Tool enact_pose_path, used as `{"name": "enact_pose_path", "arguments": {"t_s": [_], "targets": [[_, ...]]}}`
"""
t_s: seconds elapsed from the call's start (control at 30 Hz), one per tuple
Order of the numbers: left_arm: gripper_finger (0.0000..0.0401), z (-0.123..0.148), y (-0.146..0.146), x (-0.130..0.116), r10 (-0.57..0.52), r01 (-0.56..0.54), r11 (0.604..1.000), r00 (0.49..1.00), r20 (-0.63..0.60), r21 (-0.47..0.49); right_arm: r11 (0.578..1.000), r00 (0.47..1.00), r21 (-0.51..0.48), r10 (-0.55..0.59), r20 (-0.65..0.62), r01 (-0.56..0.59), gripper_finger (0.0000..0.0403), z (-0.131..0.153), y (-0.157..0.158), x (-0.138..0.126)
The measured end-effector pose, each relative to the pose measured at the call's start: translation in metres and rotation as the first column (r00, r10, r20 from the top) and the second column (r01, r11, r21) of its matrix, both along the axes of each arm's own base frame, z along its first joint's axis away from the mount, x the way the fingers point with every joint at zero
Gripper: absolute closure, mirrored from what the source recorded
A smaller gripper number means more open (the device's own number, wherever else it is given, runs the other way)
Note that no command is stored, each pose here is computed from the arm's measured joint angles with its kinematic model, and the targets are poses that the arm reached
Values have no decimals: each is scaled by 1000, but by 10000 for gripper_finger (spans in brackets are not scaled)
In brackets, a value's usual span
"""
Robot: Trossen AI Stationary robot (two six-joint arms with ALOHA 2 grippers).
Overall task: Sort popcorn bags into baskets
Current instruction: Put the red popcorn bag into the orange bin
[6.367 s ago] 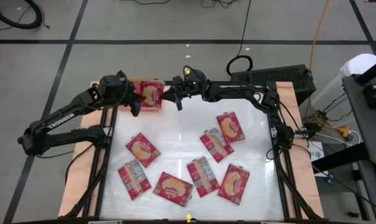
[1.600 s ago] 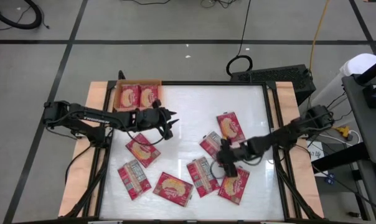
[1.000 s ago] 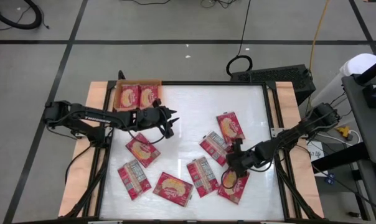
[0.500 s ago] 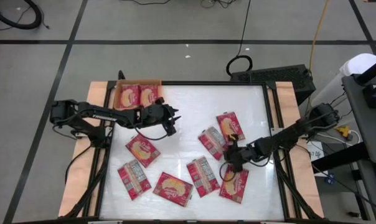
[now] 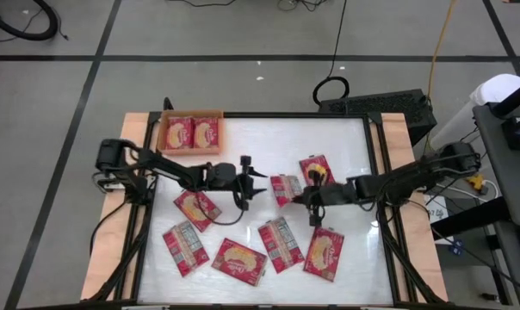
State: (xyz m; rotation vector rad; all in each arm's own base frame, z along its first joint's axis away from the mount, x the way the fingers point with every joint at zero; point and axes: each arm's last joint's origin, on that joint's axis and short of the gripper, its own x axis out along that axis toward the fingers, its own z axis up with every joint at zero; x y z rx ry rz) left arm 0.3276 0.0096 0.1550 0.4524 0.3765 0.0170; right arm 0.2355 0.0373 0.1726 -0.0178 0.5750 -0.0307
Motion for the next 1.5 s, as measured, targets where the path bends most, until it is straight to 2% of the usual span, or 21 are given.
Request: {"name": "enact_pose_path", "arguments": {"t_s": [0.13,0.2,0.33,0.47,0.7,0.8,0.9,0.93,1.03,1.2,1.37,1.5], "targets": [[129,-5,-9,6,-48,45,998,997,61,45,989,998,147,-19,58,10,402,13,-15,-2],[104,-5,-11,7,-77,75,996,994,75,39,980,996,200,-29,86,11,402,18,-23,-2],[89,-1,-8,8,-96,99,995,988,119,-13,963,992,269,-54,111,23,402,23,-36,-2],[123,1,2,9,-49,57,997,988,144,-54,959,985,285,-33,169,-16,403,27,-44,1],[212,2,23,8,5,10,995,989,148,-97,970,972,241,-21,234,-37,403,32,-52,4],[277,2,30,7,-25,46,989,988,151,-141,973,966,228,-20,257,-40,403,33,-54,4],[362,2,33,7,-20,46,984,989,149,-173,974,966,225,-30,256,-29,403,33,-57,4],[379,1,33,7,-16,43,983,989,148,-181,974,966,226,-34,256,-26,403,33,-58,4],[382,2,36,6,-1,31,981,988,151,-193,975,965,223,-51,257,-8,403,33,-60,4],[391,-3,42,4,29,-6,977,994,103,-212,977,956,187,-153,250,108,383,34,-62,4],[391,-6,55,0,76,-61,969,996,54,-237,967,942,141,-242,232,213,309,54,-61,13],[393,7,65,-9,108,-98,969,994,30,-227,960,939,75,-280,202,270,244,76,-59,20]]}}
